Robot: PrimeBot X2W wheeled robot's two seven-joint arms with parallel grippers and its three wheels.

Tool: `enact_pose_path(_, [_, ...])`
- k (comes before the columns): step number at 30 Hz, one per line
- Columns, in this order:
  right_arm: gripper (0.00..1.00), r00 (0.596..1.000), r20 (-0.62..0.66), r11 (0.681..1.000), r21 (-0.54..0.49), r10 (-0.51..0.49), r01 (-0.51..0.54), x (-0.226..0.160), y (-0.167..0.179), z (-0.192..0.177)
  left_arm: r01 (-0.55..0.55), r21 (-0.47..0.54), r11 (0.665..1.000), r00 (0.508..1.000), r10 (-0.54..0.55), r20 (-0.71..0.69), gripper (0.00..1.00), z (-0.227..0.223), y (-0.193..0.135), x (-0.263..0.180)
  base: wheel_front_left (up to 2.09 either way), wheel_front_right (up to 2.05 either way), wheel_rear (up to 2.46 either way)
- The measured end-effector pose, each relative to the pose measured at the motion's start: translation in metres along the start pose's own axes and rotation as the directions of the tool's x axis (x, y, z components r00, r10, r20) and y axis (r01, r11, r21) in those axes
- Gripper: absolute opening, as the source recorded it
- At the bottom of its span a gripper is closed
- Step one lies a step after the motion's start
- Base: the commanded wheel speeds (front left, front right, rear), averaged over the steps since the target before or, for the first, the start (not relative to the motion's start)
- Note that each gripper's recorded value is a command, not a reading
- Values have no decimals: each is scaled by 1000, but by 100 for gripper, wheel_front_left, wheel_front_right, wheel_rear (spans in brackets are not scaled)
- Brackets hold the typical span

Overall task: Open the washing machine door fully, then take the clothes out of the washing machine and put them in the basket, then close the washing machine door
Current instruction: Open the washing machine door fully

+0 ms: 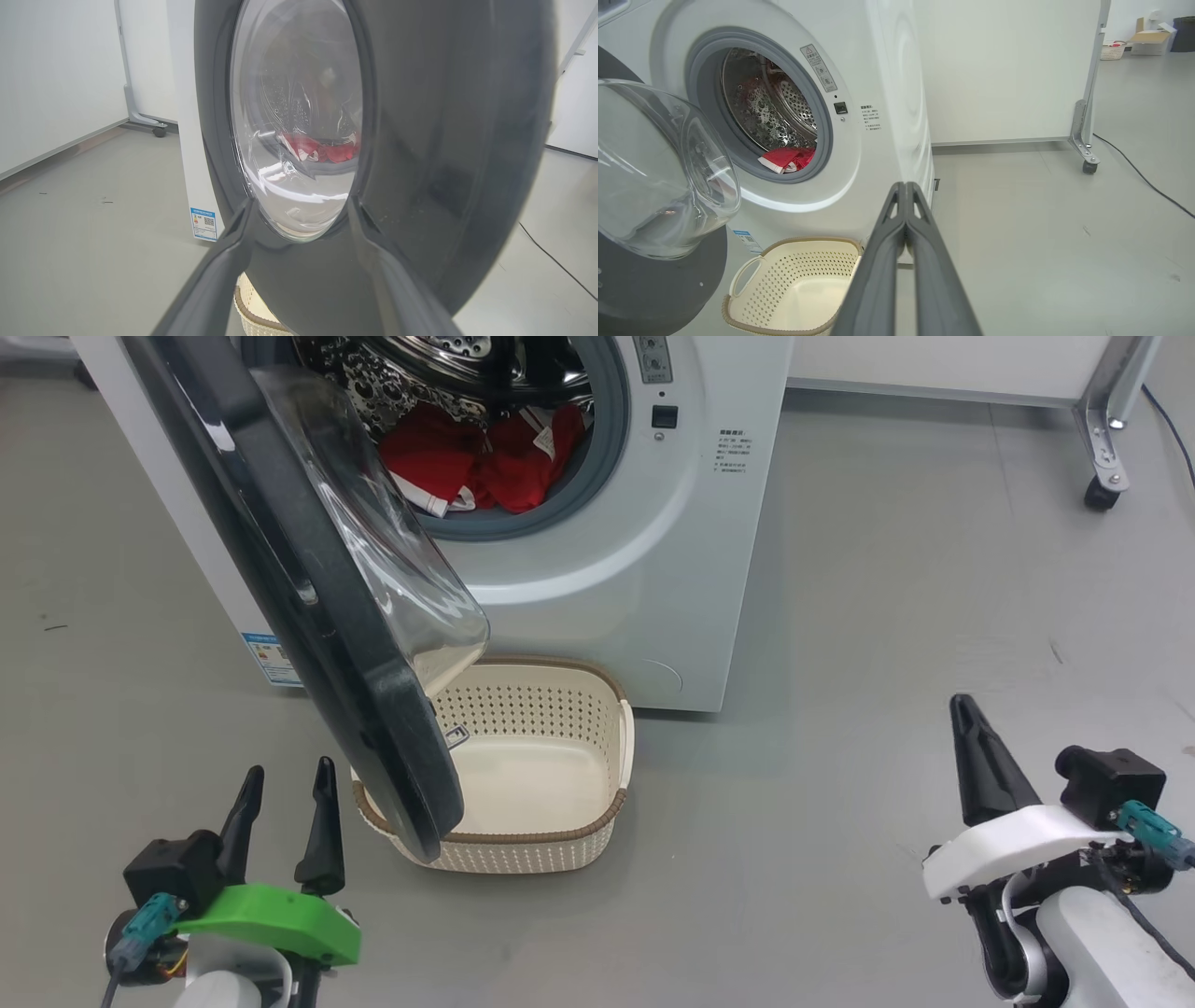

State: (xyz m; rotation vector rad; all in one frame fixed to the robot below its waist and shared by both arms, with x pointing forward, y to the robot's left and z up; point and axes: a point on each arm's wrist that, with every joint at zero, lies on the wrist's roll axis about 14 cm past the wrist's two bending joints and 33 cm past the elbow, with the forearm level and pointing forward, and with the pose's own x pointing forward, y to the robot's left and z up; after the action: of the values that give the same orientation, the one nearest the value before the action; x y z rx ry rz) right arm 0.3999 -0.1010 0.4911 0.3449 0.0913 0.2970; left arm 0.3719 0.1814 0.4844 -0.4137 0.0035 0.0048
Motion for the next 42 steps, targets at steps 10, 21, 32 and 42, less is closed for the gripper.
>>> enact_pose_path(10, [100,997,67,999,-22,-27,28,-9,-1,13,13,-9,1000,1000,-13,13,100,3,-5,3,0,0,0])
enact_pose_path(21, [100,995,88,998,-38,-37,40,-18,1,14,20,-14,1000,1000,-20,8,100,0,-7,-1,0,0,0])
enact_pose_path(32, [100,995,100,999,-43,-27,32,-23,8,14,16,-18,1000,1000,-15,14,100,2,-6,-2,0,0,0])
enact_pose_path(42, [100,995,96,999,-26,-31,34,-27,10,9,11,-20,1000,1000,-11,5,100,-1,-5,-4,0,0,0])
